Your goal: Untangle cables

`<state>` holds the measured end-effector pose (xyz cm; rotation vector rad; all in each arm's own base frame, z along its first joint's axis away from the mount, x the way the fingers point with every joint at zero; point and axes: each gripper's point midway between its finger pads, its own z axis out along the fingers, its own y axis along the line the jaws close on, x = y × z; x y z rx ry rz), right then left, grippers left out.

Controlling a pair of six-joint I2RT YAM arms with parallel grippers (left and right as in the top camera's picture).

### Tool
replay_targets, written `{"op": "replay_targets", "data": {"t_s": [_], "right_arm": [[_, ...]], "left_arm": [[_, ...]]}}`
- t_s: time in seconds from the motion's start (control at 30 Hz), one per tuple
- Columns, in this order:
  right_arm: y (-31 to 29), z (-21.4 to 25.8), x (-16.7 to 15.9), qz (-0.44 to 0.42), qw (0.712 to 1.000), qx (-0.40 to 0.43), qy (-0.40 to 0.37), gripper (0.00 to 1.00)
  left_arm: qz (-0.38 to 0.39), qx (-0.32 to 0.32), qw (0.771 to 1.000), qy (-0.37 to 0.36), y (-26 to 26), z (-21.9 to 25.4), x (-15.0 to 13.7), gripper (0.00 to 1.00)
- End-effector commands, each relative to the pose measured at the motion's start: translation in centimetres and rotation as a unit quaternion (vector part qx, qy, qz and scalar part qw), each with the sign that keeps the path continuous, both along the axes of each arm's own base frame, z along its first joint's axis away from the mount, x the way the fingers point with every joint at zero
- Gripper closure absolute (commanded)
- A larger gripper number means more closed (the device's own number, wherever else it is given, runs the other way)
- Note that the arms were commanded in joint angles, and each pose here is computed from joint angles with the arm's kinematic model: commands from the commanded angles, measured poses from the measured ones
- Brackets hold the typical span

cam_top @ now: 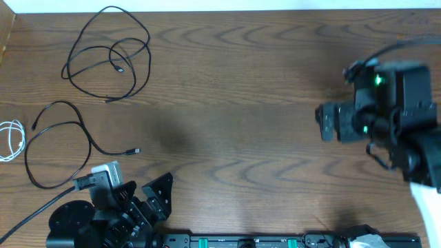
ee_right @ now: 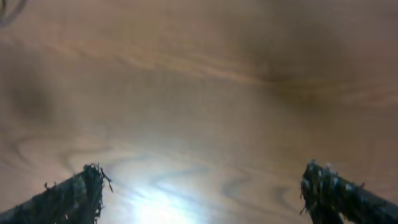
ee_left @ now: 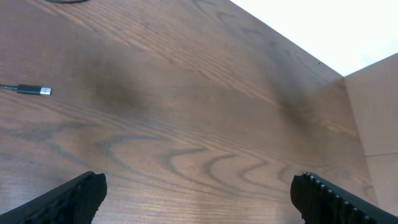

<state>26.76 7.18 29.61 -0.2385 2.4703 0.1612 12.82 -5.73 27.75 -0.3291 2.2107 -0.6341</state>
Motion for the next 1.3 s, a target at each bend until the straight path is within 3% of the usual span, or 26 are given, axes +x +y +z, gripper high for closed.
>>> {"op": "replay_targets", "data": {"t_s": [0.0, 0.33, 0.5, 0.77, 1.13, 1.27], "right_arm": [[0.3, -2.7, -2.0, 0.069, 0.997, -0.019, -0.032, 0.01], [-1.0, -8.7, -3.7, 0.080, 0.985, 0.021, -0.153, 0.01], [-0.8, -10.7, -4.8, 0.111, 0.966, 0.021, -0.231, 0.01], [-0.7, -12.1, -3.9, 0.113, 0.928, 0.011, -0.355, 0.01], [-2.6, -13.4, -2.7, 0.026, 0.908, 0.044, -0.415, 0.01], [-5.0, -13.6, -2.2, -0.066, 0.910, 0.065, -0.404, 0.01]], "left_arm": [[-0.001, 0.006, 1.000, -0.009, 0.1, 0.4, -0.1, 0.01], [-0.001, 0.006, 1.000, -0.009, 0.1, 0.4, -0.1, 0.01], [-0.001, 0.006, 1.000, -0.009, 0.1, 0.4, -0.1, 0.01], [-0.001, 0.006, 1.000, -0.009, 0.1, 0.4, -0.1, 0.01], [-0.001, 0.006, 1.000, -0.009, 0.1, 0.4, -0.1, 0.01], [-0.001, 0.006, 1.000, -0.009, 0.1, 0.4, -0.1, 0.01]]}}
